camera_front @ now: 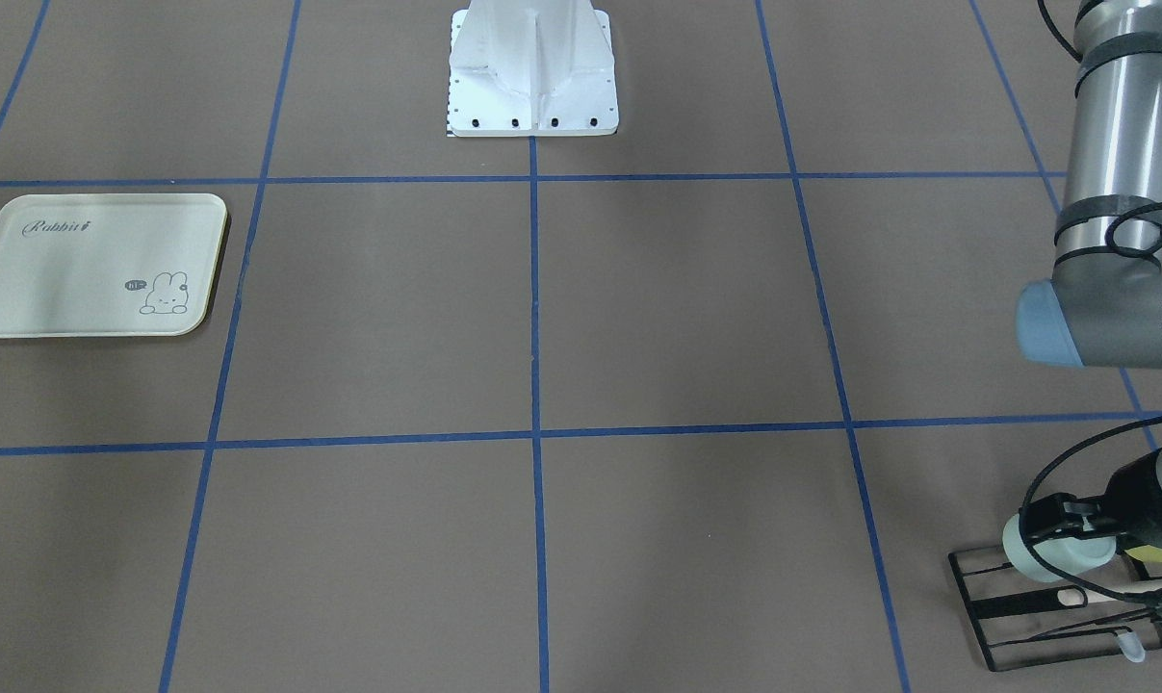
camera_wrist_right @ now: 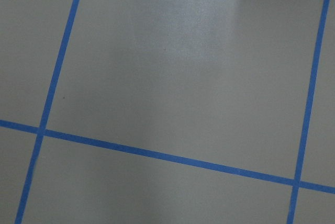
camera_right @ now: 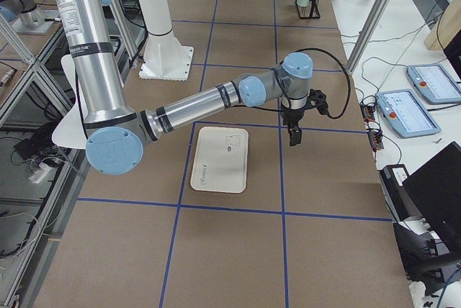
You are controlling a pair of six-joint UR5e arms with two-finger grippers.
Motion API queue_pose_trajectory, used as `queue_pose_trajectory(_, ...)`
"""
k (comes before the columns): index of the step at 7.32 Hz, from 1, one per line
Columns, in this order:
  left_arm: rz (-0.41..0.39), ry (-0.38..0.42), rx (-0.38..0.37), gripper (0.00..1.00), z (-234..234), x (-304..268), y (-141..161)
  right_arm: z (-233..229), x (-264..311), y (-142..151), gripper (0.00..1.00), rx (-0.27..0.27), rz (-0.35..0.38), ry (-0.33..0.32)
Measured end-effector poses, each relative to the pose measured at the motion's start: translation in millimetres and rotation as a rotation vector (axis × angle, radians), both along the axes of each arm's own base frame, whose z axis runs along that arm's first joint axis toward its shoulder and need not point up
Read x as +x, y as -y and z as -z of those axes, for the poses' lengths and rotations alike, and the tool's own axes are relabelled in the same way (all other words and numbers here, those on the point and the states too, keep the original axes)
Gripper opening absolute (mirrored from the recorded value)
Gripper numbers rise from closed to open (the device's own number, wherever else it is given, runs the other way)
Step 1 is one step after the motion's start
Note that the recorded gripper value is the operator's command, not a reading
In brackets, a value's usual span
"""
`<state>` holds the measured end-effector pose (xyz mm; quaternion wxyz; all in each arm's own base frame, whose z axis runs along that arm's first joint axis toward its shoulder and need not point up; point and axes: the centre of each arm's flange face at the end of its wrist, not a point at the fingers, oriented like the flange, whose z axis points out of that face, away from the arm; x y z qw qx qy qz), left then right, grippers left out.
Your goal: Left arm grabs green cup and hands to right arm on tray
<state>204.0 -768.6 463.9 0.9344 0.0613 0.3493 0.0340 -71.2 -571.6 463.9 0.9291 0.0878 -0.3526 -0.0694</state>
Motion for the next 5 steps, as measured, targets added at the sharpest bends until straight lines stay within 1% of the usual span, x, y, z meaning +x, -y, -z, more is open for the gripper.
queue_pose_trajectory(3,-0.003,0.002,-0.004,0.99,-3.4,2.1,-1.0,0.1,0.0,0.0,1.00,0.000,0.000,0.000)
queue_pose_trajectory(4,-0.005,0.002,-0.004,0.98,-3.6,3.6,-1.4,0.1,0.0,0.0,1.00,0.001,0.000,0.000)
queue_pose_trajectory(5,-0.007,0.003,-0.005,0.90,-3.8,5.2,-1.8,0.1,0.0,0.0,1.00,0.001,0.000,0.000)
